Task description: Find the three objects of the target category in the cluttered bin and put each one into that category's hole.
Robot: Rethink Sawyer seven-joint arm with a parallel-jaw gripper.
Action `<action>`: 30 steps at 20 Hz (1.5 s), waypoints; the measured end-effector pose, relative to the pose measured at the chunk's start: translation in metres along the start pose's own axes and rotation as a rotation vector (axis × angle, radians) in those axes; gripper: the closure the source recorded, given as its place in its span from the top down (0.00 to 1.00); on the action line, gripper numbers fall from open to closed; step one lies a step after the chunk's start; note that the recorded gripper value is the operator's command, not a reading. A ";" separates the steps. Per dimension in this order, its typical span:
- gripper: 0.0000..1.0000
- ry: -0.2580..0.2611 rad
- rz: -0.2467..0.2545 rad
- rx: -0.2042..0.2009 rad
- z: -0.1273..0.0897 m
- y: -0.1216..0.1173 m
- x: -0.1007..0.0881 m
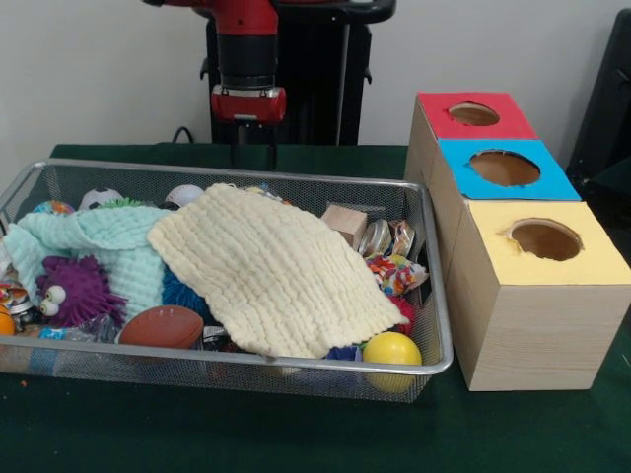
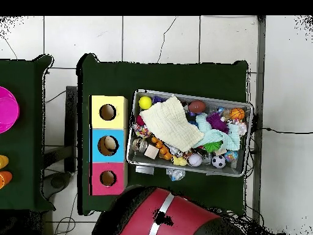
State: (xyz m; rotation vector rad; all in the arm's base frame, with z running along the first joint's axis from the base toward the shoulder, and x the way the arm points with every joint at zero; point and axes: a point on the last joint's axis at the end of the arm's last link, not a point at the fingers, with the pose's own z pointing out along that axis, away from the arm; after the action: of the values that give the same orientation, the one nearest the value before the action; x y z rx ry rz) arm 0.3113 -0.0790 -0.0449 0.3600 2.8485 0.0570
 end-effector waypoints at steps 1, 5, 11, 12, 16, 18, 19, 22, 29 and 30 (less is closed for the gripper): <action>1.00 0.003 0.001 0.001 0.000 0.000 0.001; 1.00 0.001 0.020 0.027 0.007 0.005 0.001; 1.00 -0.019 0.033 0.052 0.021 0.017 -0.004; 1.00 -0.026 0.033 0.061 0.022 0.018 -0.005; 1.00 -0.051 0.041 0.081 0.024 0.014 -0.008; 1.00 -0.069 0.047 0.083 0.025 0.013 -0.008; 1.00 -0.078 0.049 0.084 0.025 0.012 -0.008; 1.00 -0.103 0.043 0.080 0.025 0.012 -0.005; 1.00 -0.135 0.015 0.103 0.026 0.014 -0.001; 1.00 -0.141 0.011 0.116 0.027 0.016 0.000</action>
State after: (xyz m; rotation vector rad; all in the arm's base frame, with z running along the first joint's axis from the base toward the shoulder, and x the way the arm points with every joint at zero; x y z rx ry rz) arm 0.3226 -0.0638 -0.0693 0.3872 2.7174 -0.1277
